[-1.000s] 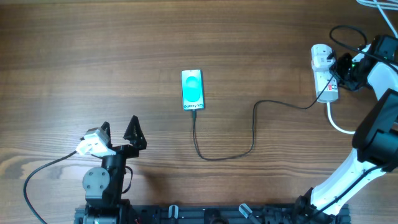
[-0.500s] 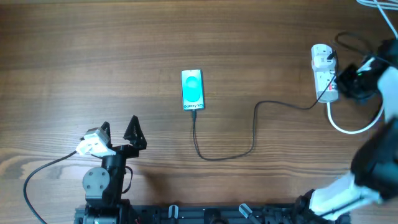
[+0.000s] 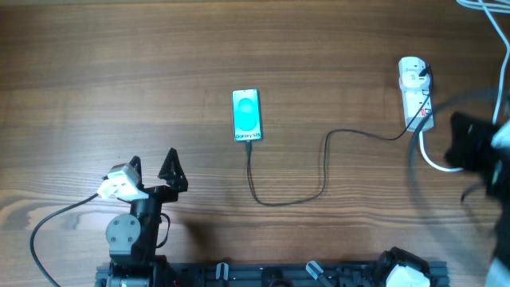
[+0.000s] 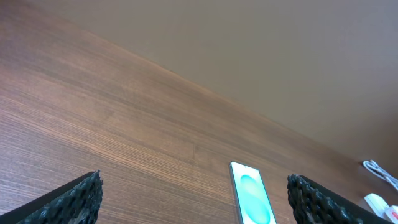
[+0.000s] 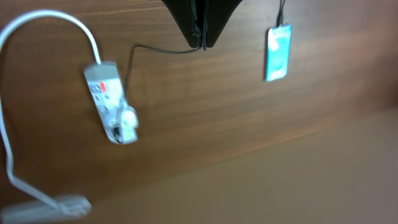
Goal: Plug charger to phone and switch on socket
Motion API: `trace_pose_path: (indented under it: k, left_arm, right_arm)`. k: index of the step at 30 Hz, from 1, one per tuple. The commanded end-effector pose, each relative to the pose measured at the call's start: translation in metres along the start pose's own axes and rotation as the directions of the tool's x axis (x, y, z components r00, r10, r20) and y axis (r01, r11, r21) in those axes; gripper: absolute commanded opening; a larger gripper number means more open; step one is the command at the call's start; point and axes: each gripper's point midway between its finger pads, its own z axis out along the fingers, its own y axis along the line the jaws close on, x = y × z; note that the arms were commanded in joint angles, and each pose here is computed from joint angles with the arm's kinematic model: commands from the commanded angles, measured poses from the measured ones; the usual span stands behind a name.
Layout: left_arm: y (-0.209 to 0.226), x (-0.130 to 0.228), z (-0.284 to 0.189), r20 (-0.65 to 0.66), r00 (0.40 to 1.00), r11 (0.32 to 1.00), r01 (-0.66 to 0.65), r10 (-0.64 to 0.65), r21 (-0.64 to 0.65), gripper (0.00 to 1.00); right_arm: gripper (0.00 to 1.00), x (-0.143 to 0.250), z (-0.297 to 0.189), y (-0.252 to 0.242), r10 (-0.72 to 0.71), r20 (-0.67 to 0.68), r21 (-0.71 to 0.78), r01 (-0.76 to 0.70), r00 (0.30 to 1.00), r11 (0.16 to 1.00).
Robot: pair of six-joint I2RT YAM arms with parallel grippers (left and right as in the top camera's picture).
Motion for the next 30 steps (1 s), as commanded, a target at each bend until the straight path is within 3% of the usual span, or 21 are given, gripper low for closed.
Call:
trace_pose_path:
  k: [1,5,8,9,14,30]
  left_arm:
    - [-0.001,0.001,0.0,0.001,1.0,1.0,-0.016,0.016,0.01,1.0]
    - [-0.001,0.001,0.0,0.001,1.0,1.0,-0.016,0.016,0.01,1.0]
    - [-0.001,0.001,0.0,0.001,1.0,1.0,-0.016,0.016,0.01,1.0]
    - [-0.001,0.001,0.0,0.001,1.0,1.0,-0.016,0.016,0.01,1.0]
    - [-0.001,0.001,0.0,0.001,1.0,1.0,-0.016,0.016,0.01,1.0]
    - [-0.001,0.001,0.0,0.001,1.0,1.0,-0.016,0.016,0.01,1.0]
  right_arm:
    - [0.04,0.031,-0.033,0.042,-0.227,0.073,-0.133,0.235,0.971,0.963]
    - [0.05,0.054,-0.059,0.056,-0.271,0.112,-0.124,0.284,0.956,0.951]
    - [0.53,0.064,-0.069,0.061,-0.244,0.125,-0.123,0.259,0.962,0.958]
    - [1.0,0.065,-0.071,0.062,-0.229,0.126,-0.125,0.245,0.965,0.961]
    - [1.0,0.072,-0.071,0.062,-0.138,0.089,-0.138,0.149,0.986,0.979]
    - [1.0,0.079,-0.069,0.048,-0.126,0.051,-0.067,0.129,0.991,0.989]
